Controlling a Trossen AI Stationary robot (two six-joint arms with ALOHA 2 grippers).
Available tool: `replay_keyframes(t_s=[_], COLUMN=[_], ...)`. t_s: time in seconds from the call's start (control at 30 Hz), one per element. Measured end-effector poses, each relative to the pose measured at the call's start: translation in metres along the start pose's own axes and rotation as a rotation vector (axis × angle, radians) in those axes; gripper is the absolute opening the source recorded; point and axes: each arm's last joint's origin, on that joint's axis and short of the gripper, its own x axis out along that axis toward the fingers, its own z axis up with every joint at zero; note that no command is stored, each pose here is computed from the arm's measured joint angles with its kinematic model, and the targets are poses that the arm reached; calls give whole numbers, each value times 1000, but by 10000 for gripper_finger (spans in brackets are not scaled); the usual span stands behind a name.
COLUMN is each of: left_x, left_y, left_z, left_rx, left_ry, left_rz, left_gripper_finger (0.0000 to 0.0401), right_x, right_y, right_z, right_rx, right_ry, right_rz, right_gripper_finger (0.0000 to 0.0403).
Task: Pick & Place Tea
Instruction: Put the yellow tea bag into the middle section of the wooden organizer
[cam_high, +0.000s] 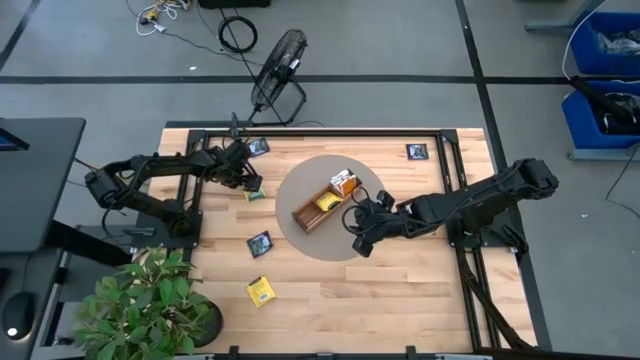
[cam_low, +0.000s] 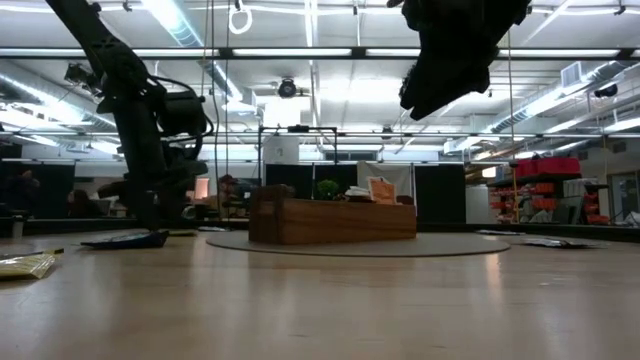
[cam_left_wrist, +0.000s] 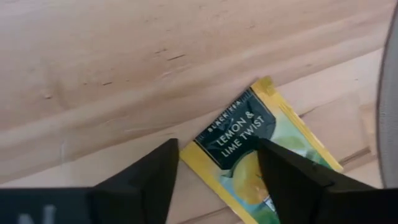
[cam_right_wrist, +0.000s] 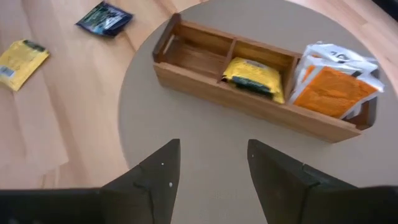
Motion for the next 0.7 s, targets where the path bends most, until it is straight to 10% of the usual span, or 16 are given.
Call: replay_keyframes(t_s=[0.33, 0.7], left_x=[1, -11], left_y=[-6, -9], left_z=[-2, -5], left_rx=[64, 136], left_ry=[-39, -30], left_rz=[28, -67], left_gripper_finger=[22, 2], right_x=[2, 2], right_y=[-4, -5], right_z=[2, 3], right_rx=[8, 12], right_ry=[-13, -11], right_rz=[-34, -38], right_gripper_finger=[197, 197])
